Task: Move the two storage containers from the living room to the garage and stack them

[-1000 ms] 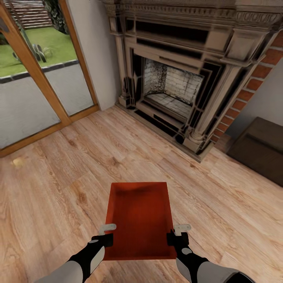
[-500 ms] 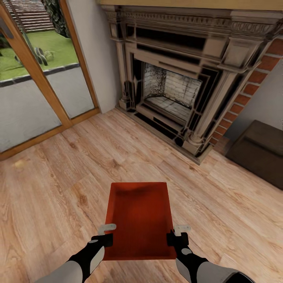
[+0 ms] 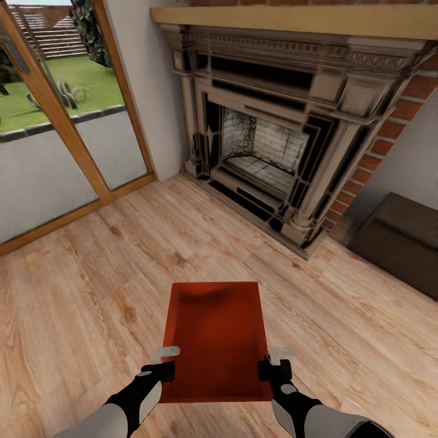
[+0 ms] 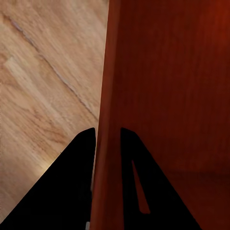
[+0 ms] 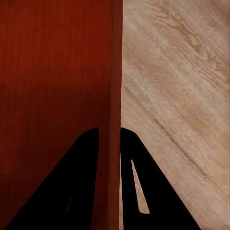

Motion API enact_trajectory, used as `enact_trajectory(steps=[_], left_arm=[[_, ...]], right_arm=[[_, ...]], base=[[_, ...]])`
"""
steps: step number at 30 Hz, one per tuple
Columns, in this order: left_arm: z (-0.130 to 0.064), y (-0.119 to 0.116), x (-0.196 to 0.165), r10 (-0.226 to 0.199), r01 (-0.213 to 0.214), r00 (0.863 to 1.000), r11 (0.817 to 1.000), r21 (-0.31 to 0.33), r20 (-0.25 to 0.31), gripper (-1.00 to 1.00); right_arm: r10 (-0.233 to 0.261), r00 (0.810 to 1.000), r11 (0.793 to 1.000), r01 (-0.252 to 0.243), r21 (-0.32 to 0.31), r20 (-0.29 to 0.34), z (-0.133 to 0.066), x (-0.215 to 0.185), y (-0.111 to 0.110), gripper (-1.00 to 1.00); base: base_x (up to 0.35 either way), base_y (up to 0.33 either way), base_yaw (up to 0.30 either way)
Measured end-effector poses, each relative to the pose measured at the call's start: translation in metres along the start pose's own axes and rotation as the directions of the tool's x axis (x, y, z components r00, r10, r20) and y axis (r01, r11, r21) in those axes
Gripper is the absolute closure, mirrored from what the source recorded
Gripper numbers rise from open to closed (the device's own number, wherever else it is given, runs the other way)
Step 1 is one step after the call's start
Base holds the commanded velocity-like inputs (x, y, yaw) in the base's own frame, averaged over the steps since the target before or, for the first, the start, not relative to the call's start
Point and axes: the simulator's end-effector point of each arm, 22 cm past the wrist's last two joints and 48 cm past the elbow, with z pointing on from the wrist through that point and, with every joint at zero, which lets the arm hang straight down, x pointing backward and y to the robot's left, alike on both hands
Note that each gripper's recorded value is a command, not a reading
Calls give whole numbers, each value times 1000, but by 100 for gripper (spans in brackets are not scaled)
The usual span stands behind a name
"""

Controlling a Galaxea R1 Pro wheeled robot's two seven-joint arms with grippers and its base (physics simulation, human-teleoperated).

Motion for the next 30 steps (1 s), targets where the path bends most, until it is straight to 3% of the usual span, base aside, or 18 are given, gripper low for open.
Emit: enact_trajectory(steps=[30], left_arm=[[-18,-2,-26,-3,2,999,1000,5,51,100]], right_arm=[[3,999,1000,-3,3,51,-13,-30,-2,100]], base=[[0,0,0]])
